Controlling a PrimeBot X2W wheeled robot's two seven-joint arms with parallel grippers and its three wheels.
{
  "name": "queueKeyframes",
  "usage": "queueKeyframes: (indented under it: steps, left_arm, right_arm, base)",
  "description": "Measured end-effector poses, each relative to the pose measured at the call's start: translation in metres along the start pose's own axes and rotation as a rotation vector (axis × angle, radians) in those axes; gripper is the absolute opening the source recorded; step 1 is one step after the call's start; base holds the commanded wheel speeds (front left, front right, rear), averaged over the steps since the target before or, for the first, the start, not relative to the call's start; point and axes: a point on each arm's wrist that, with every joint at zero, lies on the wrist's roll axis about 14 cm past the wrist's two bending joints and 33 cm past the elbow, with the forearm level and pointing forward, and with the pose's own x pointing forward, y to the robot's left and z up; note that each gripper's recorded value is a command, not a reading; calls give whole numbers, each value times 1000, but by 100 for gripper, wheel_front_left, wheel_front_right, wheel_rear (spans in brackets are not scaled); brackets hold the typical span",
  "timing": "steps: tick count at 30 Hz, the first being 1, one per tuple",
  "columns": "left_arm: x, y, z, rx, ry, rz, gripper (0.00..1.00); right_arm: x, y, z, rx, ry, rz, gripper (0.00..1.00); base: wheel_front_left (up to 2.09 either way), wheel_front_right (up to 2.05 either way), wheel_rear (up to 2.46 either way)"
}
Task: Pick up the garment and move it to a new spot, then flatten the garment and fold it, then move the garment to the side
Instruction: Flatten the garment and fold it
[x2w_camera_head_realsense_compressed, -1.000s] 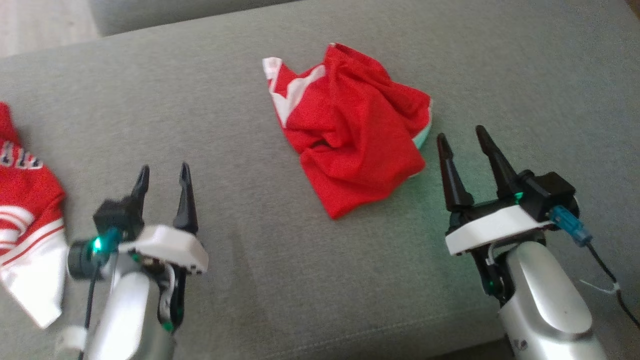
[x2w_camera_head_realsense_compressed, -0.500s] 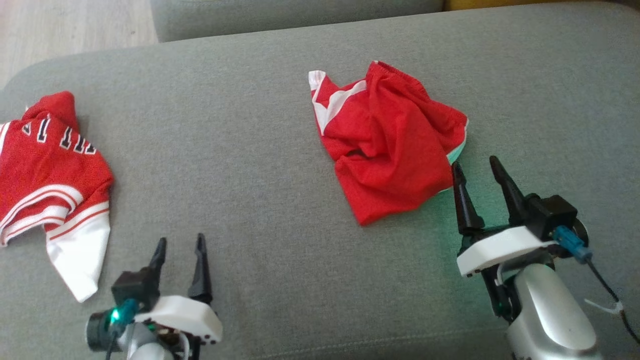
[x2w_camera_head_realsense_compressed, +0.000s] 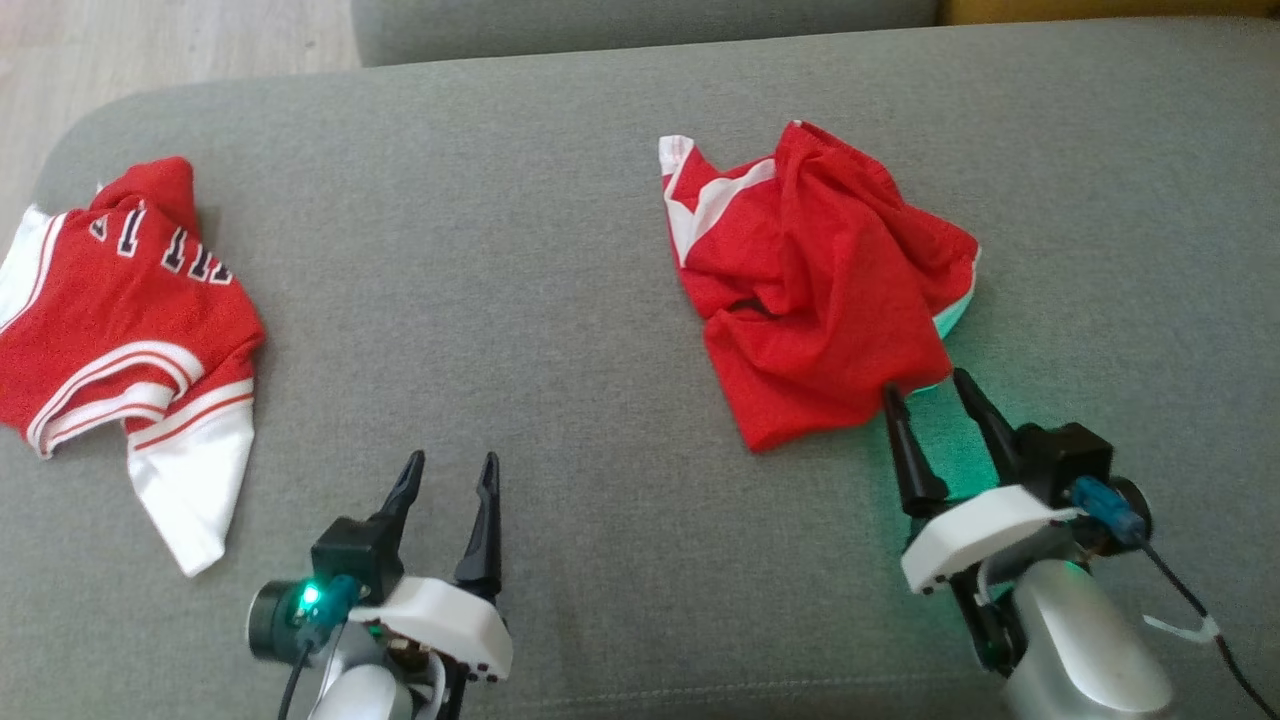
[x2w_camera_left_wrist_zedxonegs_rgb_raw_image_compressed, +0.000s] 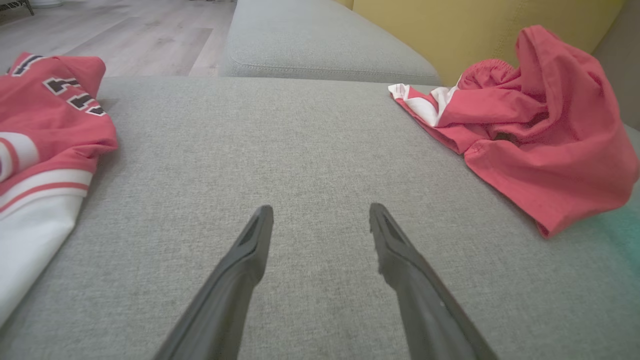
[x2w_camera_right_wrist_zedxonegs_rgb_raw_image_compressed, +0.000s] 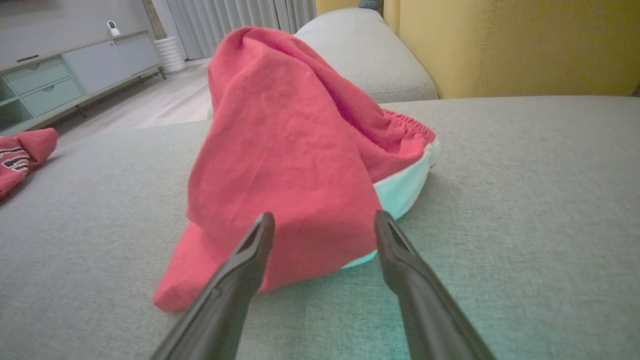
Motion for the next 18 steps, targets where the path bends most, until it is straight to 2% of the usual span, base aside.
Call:
queueKeyframes:
  steps: [11,17,18]
  left_arm:
    - [-6,12,-2,-4,7,44,100]
    - [-10,21,-9,-11,26,67,100]
    - [-10,23,-9,-11,27,70,100]
  right_arm:
    - [7,-11,-23,21,81,-37,100]
    - [28,-6,-14,28,69,-18,100]
    - [32,-1,-13,22,68,-2,76]
  base:
    - [0,0,0]
    - [0,0,0]
    - [0,0,0]
